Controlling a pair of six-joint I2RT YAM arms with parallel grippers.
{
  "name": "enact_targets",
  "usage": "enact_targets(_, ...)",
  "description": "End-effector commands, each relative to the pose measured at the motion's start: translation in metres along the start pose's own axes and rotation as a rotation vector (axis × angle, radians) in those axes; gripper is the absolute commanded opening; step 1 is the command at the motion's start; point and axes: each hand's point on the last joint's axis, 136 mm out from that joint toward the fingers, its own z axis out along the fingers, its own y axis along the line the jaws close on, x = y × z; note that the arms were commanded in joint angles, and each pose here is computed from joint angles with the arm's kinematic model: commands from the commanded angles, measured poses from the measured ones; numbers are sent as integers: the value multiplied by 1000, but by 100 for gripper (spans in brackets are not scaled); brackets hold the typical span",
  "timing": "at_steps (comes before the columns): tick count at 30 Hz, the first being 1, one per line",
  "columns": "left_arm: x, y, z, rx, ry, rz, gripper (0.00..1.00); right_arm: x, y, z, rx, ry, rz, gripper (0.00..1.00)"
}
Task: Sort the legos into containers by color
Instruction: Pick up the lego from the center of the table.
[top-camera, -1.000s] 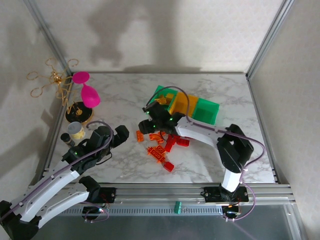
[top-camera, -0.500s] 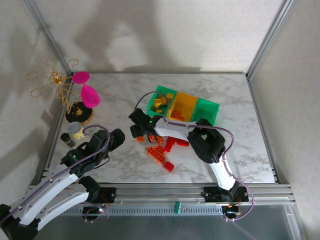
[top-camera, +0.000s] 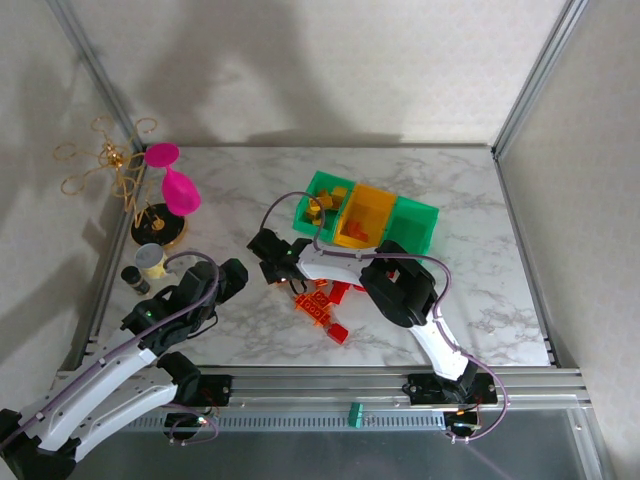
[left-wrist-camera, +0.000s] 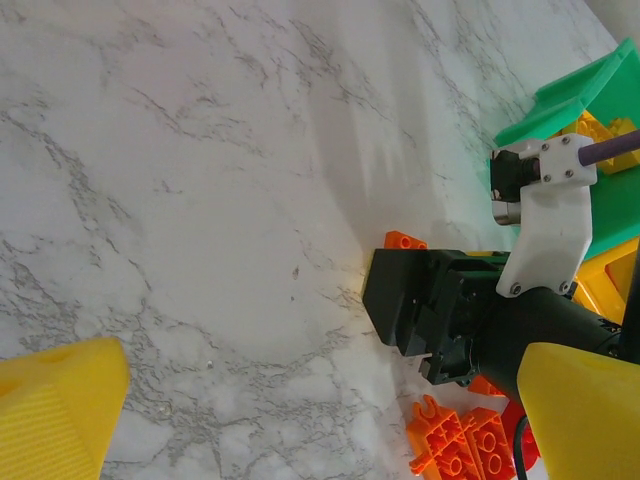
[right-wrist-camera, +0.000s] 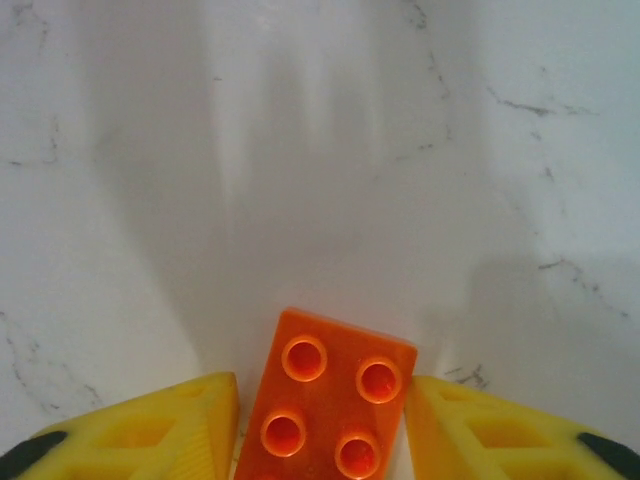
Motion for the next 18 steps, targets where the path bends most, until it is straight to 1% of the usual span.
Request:
enact_targets(1, -1, 9, 1, -28, -13, -22, 100, 10, 7, 7, 7, 28, -18, 41)
enact_targets(4, 0, 3, 1, -8, -1, -21, 100, 2, 11, -3, -28, 6, -18, 34)
enact_targets(6, -1, -7, -1, 30, 9, -15, 100, -7, 15, -13, -60, -26, -15, 30)
enact_targets(11, -3, -18, -4, 58, 22, 0, 100, -31, 12, -41, -110, -90, 19, 25)
enact_targets(14, -5, -27, -6, 79, 28, 19, 100, -48, -2, -66, -130, -149, 55, 24)
enact_targets(18, -7, -44, -9, 139, 32, 31, 100, -66, -39, -99, -114, -210, 115, 25)
